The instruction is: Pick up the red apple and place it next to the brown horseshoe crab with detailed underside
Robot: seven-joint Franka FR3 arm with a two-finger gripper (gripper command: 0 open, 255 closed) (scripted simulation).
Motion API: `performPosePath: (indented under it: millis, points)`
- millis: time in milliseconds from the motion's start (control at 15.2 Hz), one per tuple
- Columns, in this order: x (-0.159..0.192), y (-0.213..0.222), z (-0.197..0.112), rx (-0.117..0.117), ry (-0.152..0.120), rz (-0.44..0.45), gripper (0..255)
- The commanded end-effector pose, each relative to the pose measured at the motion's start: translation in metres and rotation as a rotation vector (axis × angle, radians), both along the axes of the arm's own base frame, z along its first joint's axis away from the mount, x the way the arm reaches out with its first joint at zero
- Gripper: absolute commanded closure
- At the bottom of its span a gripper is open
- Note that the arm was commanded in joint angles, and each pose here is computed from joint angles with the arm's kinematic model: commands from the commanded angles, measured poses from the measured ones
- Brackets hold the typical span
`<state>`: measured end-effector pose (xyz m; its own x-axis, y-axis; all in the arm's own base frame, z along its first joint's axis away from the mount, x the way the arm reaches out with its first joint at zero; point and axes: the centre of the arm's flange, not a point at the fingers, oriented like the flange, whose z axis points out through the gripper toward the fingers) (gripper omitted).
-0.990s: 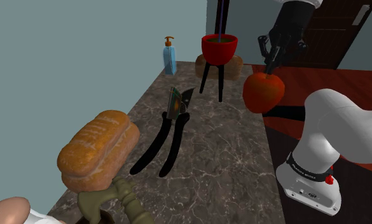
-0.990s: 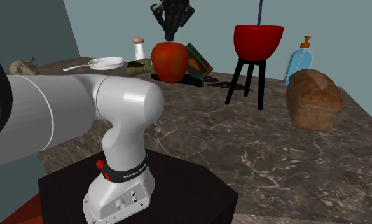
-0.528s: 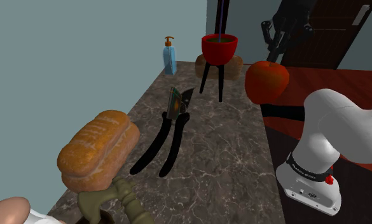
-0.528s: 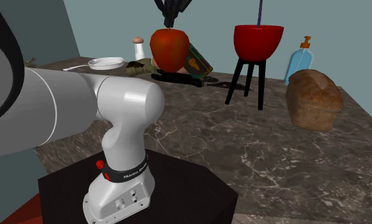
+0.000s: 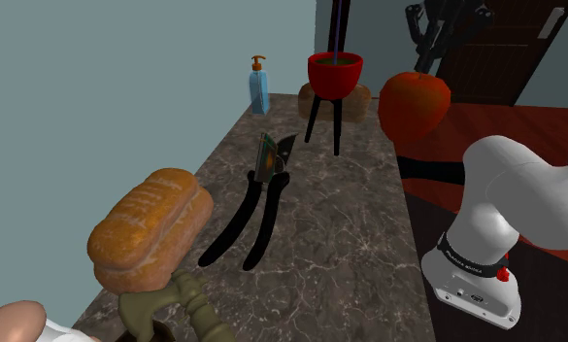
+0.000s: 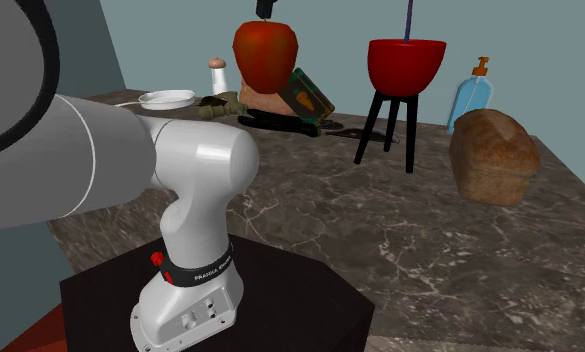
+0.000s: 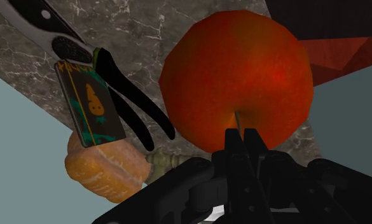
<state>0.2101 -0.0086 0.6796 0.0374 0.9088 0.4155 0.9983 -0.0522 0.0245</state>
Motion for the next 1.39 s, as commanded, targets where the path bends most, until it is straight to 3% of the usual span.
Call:
performPosePath:
  millis: [0,132,1320]
  points:
    - [0.000,0.000,0.012,0.000,0.000,0.000,255]
    - [0.000,0.000,0.020,0.000,0.000,0.000,255]
    - [0.032,0.235,0.021,0.000,0.000,0.000,255]
